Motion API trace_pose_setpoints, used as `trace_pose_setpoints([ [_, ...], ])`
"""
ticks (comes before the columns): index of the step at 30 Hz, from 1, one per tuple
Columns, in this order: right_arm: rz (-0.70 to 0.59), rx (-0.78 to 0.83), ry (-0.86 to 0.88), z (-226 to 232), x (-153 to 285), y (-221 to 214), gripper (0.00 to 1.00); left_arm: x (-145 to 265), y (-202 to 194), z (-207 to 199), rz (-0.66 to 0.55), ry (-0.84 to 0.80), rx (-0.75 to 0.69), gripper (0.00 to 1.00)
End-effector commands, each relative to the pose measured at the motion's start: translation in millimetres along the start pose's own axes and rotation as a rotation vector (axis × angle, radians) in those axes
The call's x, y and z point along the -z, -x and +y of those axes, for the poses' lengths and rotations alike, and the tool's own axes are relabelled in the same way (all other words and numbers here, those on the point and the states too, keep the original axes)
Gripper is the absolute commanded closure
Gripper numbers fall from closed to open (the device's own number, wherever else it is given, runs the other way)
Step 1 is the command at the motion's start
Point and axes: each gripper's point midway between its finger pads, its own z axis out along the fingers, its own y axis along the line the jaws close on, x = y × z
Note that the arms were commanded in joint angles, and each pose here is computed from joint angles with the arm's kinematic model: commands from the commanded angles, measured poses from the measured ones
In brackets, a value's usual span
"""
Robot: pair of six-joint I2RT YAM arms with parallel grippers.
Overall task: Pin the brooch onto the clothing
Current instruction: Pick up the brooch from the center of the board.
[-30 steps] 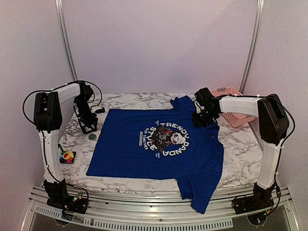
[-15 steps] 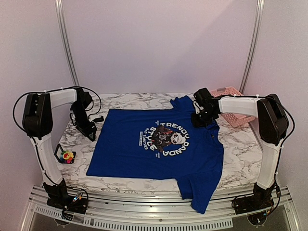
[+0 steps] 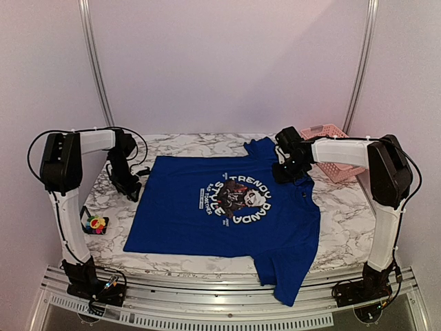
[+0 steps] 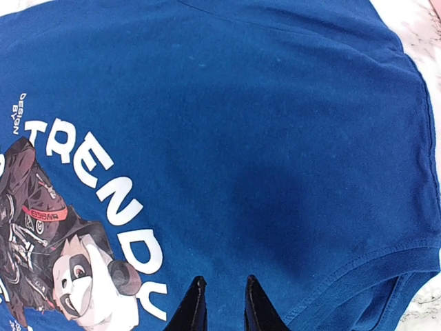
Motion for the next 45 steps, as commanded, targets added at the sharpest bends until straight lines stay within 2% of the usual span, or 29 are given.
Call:
trace_pose_setpoints([
  [1, 0.008, 0.022, -0.016, 1.1, -2.1, -0.8, 0.81, -6.5, 12.5, 2.0, -0.015, 0.003, -0.002, 0.33],
  [15, 0.01, 0.026, -0.012, 2.3, -2.2, -0.9, 0.8, -15.9, -2.8, -11.4, 0.049, -0.011, -0.027, 0.38],
  [21, 0.013, 0.028, -0.012, 3.0, -3.1, -2.2, 0.8, -19.1, -7.1, -12.1, 0.079, 0.047, -0.063, 0.45],
  [25, 0.015, 0.028, -0.012, 2.6, -2.6, -2.6, 0.8, -17.2, -4.7, -13.9, 0.068, 0.059, -0.073, 0.51],
  [33, 0.019, 0.027, -0.015, 1.8, -2.9, -4.1, 0.8, -8.0, -1.2, -9.4, 0.045, 0.091, -0.075, 0.58],
  [45, 0.005, 0.027, -0.015, 1.6, 2.4, 0.0, 0.8, 25.7, 13.1, -7.2, -0.056, 0.099, -0.077, 0.61],
])
